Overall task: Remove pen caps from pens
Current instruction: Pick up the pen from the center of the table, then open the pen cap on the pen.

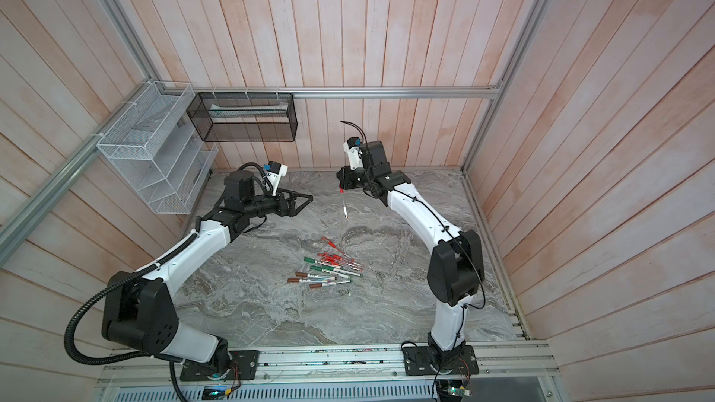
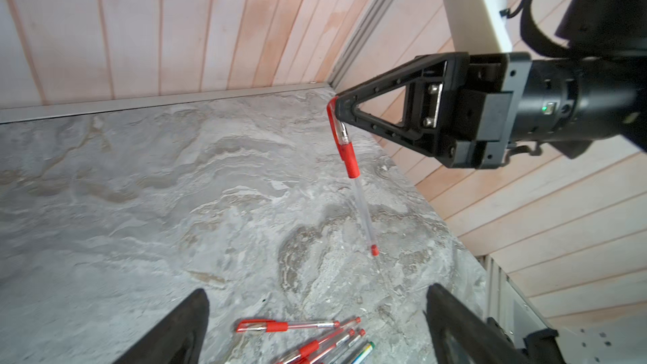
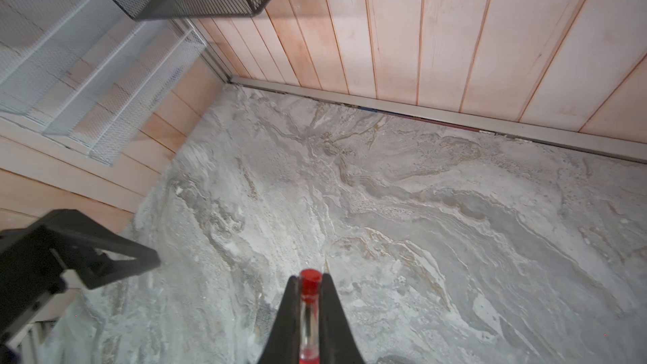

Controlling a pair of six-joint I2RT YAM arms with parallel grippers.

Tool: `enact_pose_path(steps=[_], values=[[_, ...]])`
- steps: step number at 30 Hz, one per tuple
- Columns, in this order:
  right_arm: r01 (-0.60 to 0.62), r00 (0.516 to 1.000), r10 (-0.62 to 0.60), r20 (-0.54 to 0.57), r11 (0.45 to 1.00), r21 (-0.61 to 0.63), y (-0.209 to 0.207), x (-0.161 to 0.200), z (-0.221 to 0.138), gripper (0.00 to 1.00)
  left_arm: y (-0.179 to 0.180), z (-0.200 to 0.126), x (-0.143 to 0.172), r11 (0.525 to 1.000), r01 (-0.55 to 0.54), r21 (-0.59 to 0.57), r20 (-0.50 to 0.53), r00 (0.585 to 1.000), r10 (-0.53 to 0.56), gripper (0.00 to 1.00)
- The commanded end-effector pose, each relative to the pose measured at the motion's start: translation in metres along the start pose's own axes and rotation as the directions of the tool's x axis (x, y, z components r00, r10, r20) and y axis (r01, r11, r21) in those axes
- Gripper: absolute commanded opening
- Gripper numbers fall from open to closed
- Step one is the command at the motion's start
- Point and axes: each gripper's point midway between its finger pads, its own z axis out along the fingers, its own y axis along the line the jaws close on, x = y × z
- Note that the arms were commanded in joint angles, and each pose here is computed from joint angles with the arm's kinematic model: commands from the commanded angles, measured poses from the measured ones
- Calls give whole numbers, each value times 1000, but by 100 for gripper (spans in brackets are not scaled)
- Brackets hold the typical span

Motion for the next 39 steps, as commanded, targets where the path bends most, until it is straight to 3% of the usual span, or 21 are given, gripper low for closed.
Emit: enact_pose_path(steps=[1, 6, 14, 21, 27, 31, 35, 37, 39], values=[[-141, 976, 164, 140, 977, -161, 11, -21, -14, 4, -37, 7, 6, 982, -1, 191, -16, 1000, 4, 97], [-188, 949, 255, 184, 929, -318, 32, -22, -32, 3, -70, 17, 21, 943, 6, 331, -63, 998, 16, 93], [-233, 905, 370, 210, 843, -485, 48, -19, -51, 1, -73, 34, 27, 946, 22, 324, -93, 996, 9, 83], [-227, 899, 386, 209, 815, -533, 59, -23, -62, 1, -50, 37, 27, 978, 7, 210, -81, 997, 11, 77], [-227, 897, 398, 194, 790, -570, 68, -23, -61, 1, -61, 41, 21, 964, 29, 265, -95, 995, -3, 58], [-222, 897, 396, 198, 790, -571, 70, -22, -59, 1, -68, 43, 22, 959, 24, 282, -103, 995, 6, 50], [-227, 896, 399, 195, 789, -571, 68, -20, -55, 0, -70, 44, 23, 958, 25, 286, -109, 994, 7, 28], [-230, 896, 400, 192, 789, -569, 68, -18, -54, 1, -71, 42, 22, 958, 17, 285, -106, 994, 14, 22], [-230, 897, 398, 192, 790, -568, 67, -17, -53, 0, -72, 41, 22, 959, 10, 283, -104, 994, 21, 9]])
